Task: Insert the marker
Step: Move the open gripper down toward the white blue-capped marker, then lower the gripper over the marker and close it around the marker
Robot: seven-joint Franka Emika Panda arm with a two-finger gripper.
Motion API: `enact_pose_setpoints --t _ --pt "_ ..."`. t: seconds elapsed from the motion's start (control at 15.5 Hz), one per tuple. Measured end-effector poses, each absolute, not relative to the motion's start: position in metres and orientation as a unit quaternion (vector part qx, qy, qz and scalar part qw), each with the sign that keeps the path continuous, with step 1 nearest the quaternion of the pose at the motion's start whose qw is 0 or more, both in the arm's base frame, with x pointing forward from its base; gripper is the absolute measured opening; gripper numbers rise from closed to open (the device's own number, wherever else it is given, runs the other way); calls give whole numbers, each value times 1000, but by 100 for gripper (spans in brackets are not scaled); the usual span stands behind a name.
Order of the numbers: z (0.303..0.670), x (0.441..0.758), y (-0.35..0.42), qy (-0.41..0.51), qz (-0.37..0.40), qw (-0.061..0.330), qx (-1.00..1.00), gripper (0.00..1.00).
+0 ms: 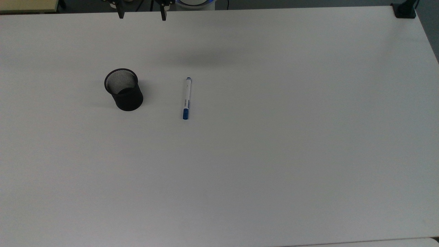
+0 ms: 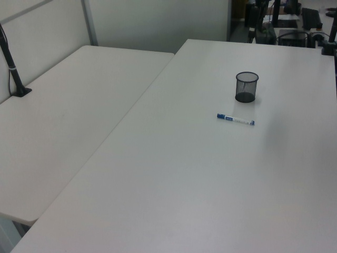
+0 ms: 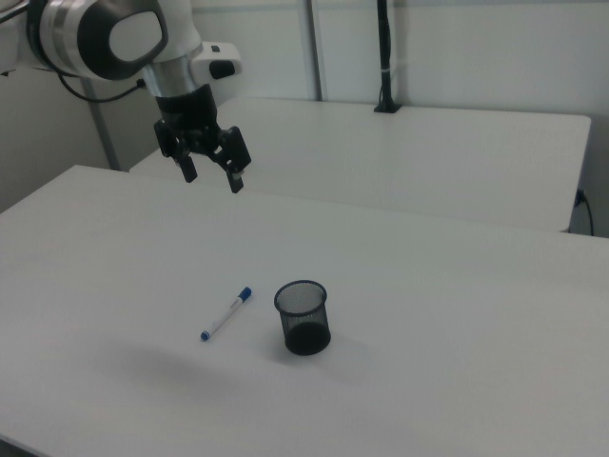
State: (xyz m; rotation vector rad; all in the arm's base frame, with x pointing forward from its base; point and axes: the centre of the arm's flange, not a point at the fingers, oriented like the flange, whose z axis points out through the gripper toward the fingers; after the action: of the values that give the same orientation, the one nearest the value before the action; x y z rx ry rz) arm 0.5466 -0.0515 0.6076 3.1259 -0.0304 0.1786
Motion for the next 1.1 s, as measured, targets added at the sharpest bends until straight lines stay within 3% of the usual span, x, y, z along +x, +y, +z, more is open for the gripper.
enact_pose_setpoints --t 0.65,1.1 --pt "596 547 -56 86 45 9 995 100" --pt "544 559 -57 95 34 9 995 100"
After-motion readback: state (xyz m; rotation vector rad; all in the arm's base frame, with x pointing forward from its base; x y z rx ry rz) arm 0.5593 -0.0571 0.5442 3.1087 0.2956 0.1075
